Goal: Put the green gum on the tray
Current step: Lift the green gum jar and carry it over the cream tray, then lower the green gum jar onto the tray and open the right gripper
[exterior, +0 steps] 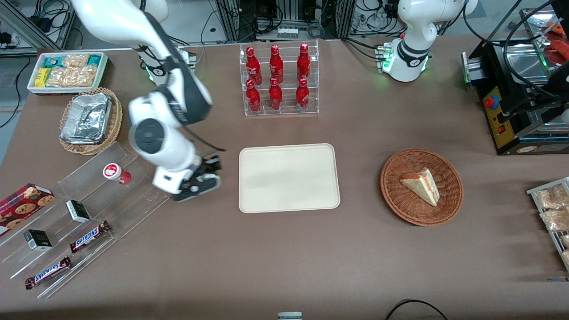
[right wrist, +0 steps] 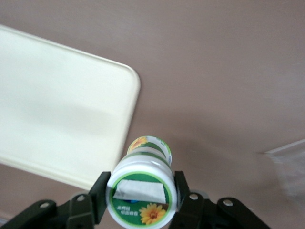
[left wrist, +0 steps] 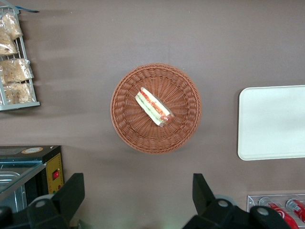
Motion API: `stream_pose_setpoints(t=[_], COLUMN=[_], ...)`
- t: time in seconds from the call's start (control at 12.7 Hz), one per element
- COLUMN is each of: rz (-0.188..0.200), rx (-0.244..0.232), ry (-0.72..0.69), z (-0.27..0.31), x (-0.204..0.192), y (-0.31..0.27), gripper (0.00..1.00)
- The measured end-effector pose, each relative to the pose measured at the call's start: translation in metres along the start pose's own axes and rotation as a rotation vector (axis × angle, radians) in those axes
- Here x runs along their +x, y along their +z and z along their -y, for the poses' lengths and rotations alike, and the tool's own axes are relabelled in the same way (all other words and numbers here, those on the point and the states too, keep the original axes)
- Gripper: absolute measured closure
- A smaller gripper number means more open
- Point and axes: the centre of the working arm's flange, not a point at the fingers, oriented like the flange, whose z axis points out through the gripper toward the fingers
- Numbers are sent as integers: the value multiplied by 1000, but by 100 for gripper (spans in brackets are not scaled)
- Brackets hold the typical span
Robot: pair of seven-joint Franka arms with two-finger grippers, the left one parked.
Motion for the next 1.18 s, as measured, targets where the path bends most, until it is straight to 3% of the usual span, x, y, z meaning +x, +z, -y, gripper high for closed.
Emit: stream_pose_setpoints(t=[0.55, 1.18], rz=[-61, -119], rx=[-8, 7], ry=[196, 248], z=[153, 206], x=[5, -7], y=[67, 135], gripper=[41, 41])
